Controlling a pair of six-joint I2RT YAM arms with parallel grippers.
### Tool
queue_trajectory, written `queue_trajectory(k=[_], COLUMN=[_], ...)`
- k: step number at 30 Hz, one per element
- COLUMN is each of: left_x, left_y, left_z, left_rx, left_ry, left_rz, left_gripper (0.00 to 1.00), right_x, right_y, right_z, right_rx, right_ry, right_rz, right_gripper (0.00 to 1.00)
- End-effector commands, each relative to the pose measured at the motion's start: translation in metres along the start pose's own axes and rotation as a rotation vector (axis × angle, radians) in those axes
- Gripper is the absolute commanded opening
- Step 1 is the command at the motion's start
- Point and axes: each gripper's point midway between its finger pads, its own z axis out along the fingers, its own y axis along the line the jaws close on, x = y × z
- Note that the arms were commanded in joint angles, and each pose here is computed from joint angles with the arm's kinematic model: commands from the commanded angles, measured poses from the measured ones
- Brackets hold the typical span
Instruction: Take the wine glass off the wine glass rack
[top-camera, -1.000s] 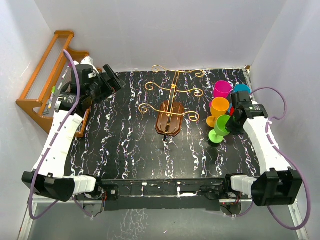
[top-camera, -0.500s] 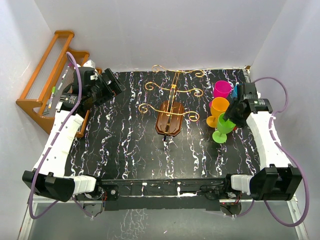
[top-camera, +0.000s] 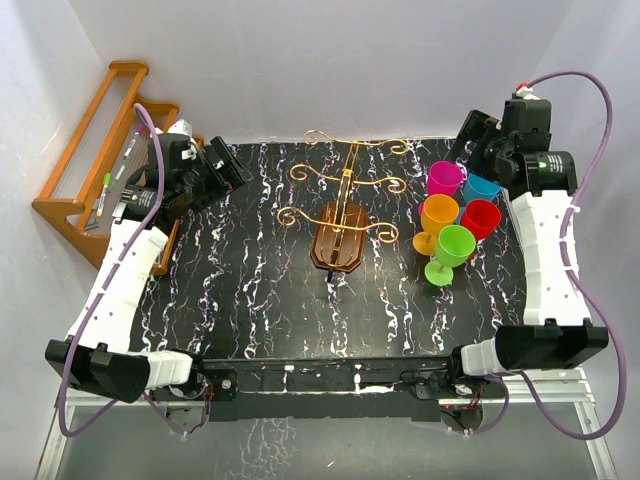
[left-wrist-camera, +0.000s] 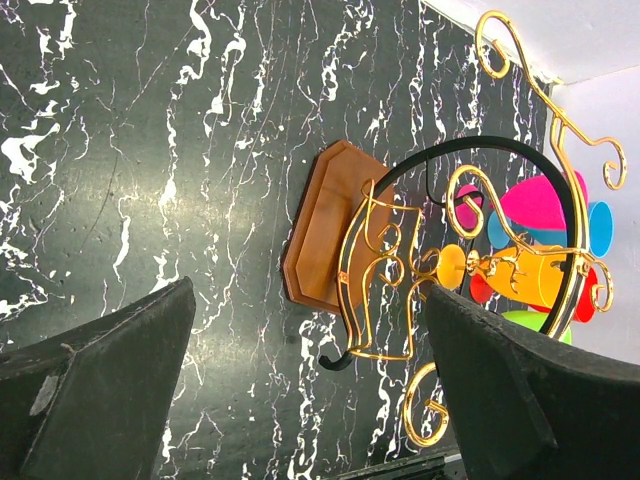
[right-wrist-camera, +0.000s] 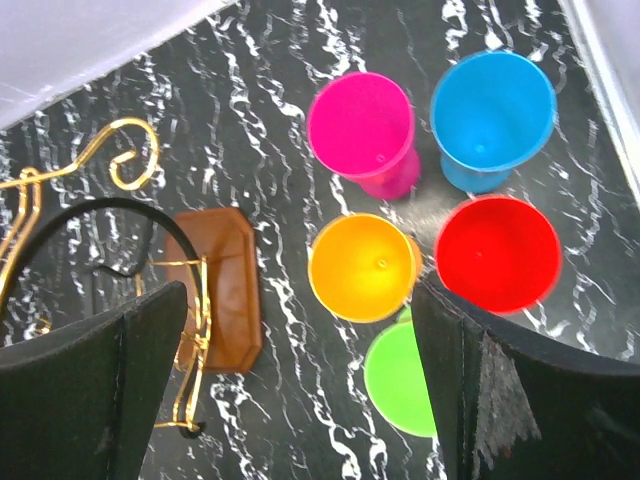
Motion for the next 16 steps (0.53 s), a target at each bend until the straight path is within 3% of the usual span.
queue_trajectory(k=[1, 6, 16], left_x=[-0.004, -0.011, -0.013], left_y=[-0.004, -0.002, -0.009], left_z=[-0.009, -0.016, -0.012], left_rx=[0.023, 0.011, 0.033], left_ry=[-0.023, -0.067, -0.054], left_rz=[0.004, 0.019, 0.014], left_gripper=[0.97, 0.97, 0.97], right_x=[-0.051, -0.073, -0.080], right_y=[0.039, 0.062, 0.063], right_z=[0.004, -0.008, 0.000], right_rx=[-0.171, -0.307, -0.291], right_ry=[-0.171, -0.291, -0.291], right_rz=[0.067, 0.041, 0.073], right_gripper=[0.98, 0.98, 0.98])
